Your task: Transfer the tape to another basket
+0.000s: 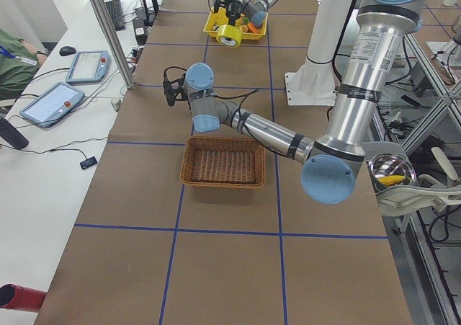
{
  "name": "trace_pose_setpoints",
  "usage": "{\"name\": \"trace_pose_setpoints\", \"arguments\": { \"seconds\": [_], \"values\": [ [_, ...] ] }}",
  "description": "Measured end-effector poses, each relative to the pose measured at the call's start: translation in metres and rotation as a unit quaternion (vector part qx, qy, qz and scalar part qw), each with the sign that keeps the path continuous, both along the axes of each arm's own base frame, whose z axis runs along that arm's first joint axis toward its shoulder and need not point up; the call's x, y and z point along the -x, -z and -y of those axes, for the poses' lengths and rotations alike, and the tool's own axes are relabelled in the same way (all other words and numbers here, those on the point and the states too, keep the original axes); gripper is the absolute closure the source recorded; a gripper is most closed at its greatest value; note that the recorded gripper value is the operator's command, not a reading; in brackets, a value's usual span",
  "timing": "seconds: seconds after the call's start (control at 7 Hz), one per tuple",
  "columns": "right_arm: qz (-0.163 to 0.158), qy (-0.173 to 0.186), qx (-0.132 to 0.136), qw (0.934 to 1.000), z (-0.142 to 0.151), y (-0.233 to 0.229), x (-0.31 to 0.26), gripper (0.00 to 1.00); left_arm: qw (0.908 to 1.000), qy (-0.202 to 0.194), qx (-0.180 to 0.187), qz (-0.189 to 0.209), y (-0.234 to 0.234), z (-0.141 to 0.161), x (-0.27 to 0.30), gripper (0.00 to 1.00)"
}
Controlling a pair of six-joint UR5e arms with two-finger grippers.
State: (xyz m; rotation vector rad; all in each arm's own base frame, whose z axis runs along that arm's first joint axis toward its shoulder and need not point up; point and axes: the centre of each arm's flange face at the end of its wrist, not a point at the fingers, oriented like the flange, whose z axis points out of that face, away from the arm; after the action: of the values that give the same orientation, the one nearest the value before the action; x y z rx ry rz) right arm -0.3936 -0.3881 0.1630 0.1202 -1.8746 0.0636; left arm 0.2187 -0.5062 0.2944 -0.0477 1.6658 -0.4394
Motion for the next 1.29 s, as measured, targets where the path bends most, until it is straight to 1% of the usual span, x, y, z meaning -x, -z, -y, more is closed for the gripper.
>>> {"name": "trace_pose_setpoints", "arguments": {
  "seconds": [0.14,0.29,0.43,0.57,0.71,0.86,1.0,1.14,1.29],
  "values": [
    [0.015,0.013,0.013,0.9997,-0.010,0.008,-0.003,1.00,0.9979,-0.019,-0.009,-0.062,0.017,-0.020,-0.013,0.02],
    [0.022,0.022,0.021,0.9993,-0.016,0.013,-0.004,1.00,0.9916,-0.020,-0.039,-0.122,0.028,-0.040,-0.026,0.02],
    [0.028,0.027,0.023,0.9990,-0.020,0.017,-0.005,1.00,0.9777,-0.011,-0.076,-0.195,0.037,-0.065,-0.045,0.03],
    [0.033,0.031,0.022,0.9988,-0.023,0.019,-0.006,1.00,0.9576,0.001,-0.094,-0.272,0.044,-0.092,-0.068,0.03],
    [0.038,0.033,0.019,0.9986,-0.026,0.020,-0.007,1.00,0.9399,0.004,-0.093,-0.329,0.051,-0.115,-0.088,0.03],
    [0.040,0.036,0.018,0.9984,-0.028,0.020,-0.006,1.00,0.9269,0.000,-0.086,-0.365,0.061,-0.134,-0.104,0.03],
    [0.040,0.038,0.018,0.9983,-0.030,0.020,-0.004,1.00,0.9192,-0.009,-0.083,-0.385,0.070,-0.146,-0.115,0.03],
    [0.040,0.042,0.018,0.9982,-0.032,0.020,-0.001,1.00,0.9143,-0.017,-0.082,-0.396,0.079,-0.153,-0.123,0.03],
    [0.040,0.047,0.018,0.9979,-0.037,0.019,0.003,1.00,0.9116,-0.021,-0.082,-0.402,0.085,-0.157,-0.127,0.03]
  ]
}}
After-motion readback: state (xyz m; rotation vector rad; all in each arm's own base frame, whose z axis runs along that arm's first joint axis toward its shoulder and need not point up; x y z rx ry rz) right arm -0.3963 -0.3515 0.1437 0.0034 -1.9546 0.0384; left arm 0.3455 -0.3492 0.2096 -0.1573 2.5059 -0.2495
